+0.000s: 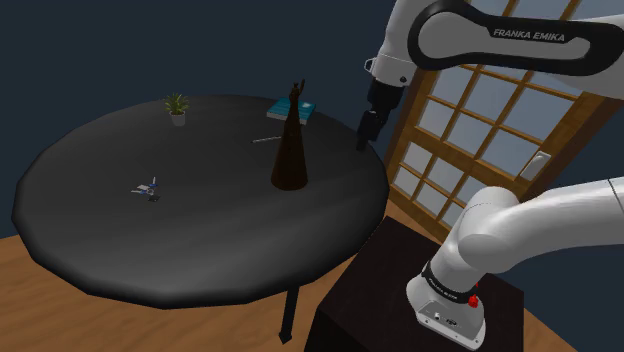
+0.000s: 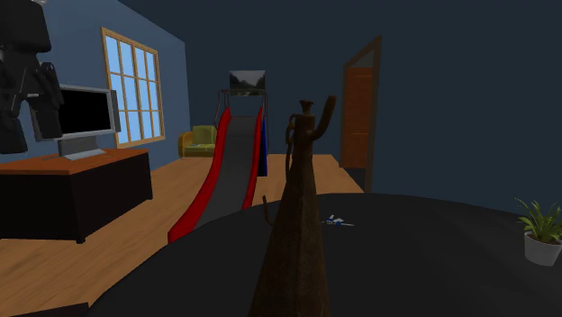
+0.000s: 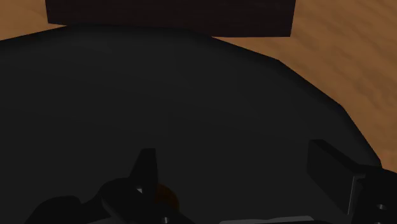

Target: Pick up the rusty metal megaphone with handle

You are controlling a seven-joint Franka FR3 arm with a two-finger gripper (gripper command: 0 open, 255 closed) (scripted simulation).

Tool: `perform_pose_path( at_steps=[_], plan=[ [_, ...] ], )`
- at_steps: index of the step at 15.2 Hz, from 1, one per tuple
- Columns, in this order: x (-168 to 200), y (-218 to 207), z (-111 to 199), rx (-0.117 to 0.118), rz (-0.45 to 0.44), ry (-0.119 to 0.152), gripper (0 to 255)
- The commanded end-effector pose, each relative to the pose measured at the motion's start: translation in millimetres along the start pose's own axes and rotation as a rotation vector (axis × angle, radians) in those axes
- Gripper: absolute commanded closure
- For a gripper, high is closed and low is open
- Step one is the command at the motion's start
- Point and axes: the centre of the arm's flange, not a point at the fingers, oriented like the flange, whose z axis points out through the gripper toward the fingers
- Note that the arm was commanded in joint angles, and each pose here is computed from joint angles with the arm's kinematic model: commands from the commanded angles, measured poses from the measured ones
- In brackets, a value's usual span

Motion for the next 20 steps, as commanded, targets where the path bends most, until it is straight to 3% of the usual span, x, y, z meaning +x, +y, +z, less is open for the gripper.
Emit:
perform_pose_path(
  at_steps=[1, 20],
  plan=[
    [0.0, 0.0, 0.0, 0.0, 0.0, 0.0, 0],
    [210.9, 108.0, 30.2, 0.044, -0.233, 0.115, 0]
  ],
)
